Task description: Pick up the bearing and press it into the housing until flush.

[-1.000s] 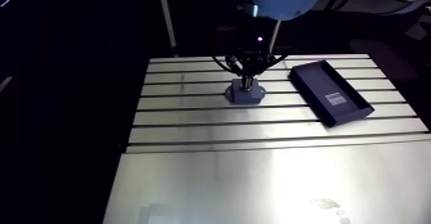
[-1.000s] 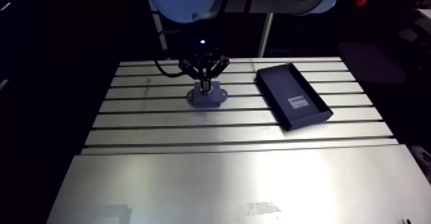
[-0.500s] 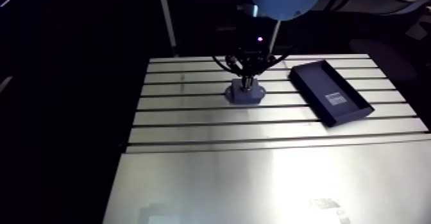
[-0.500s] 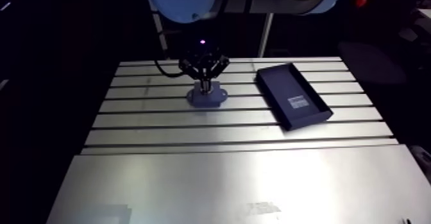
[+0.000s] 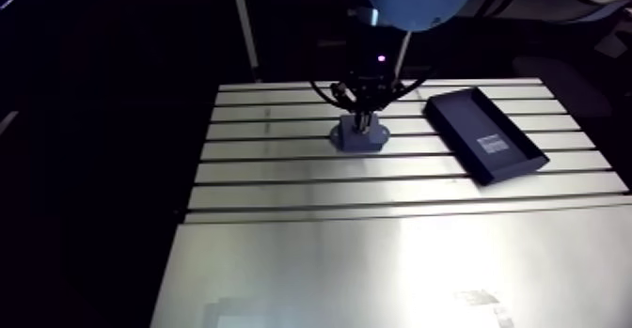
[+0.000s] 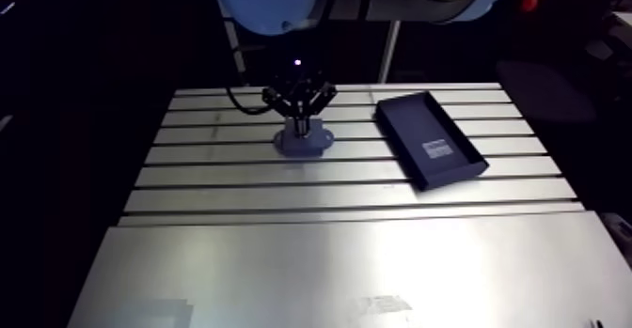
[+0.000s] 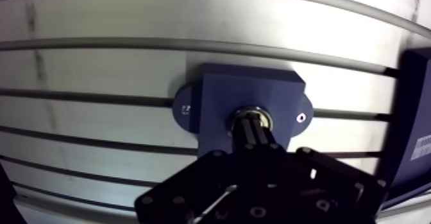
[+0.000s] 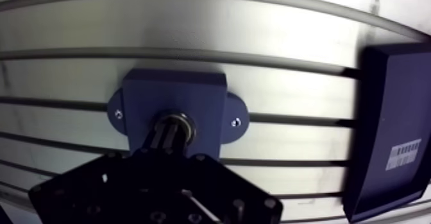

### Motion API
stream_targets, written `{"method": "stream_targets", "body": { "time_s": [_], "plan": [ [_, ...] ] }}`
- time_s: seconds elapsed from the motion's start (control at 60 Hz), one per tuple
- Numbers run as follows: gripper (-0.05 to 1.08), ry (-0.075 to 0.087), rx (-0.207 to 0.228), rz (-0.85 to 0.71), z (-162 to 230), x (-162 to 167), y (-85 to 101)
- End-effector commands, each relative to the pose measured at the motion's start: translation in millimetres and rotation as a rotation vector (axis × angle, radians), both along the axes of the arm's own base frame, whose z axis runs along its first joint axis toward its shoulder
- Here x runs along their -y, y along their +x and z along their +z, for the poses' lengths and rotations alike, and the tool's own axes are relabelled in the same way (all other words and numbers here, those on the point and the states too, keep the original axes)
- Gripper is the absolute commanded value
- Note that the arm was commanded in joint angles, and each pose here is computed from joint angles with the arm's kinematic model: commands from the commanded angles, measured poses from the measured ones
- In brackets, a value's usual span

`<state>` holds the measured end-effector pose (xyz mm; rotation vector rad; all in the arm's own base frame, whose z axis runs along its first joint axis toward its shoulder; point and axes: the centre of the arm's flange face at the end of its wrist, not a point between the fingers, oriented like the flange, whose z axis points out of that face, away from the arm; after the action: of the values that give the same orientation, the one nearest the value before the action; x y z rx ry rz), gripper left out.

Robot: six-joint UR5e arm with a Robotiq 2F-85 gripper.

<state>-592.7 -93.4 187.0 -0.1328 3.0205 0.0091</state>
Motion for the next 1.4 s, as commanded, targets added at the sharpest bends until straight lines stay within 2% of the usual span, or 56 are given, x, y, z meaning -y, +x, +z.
{"method": "stream_targets", "body": {
  "time_s": [0.017,1.4],
  "plan": [
    [1.03,0.000,0.001,0.000,-0.2,0.0,0.1],
    [1.03,0.000,0.012,0.014,-6.3,0.0,3.0]
  ]
}}
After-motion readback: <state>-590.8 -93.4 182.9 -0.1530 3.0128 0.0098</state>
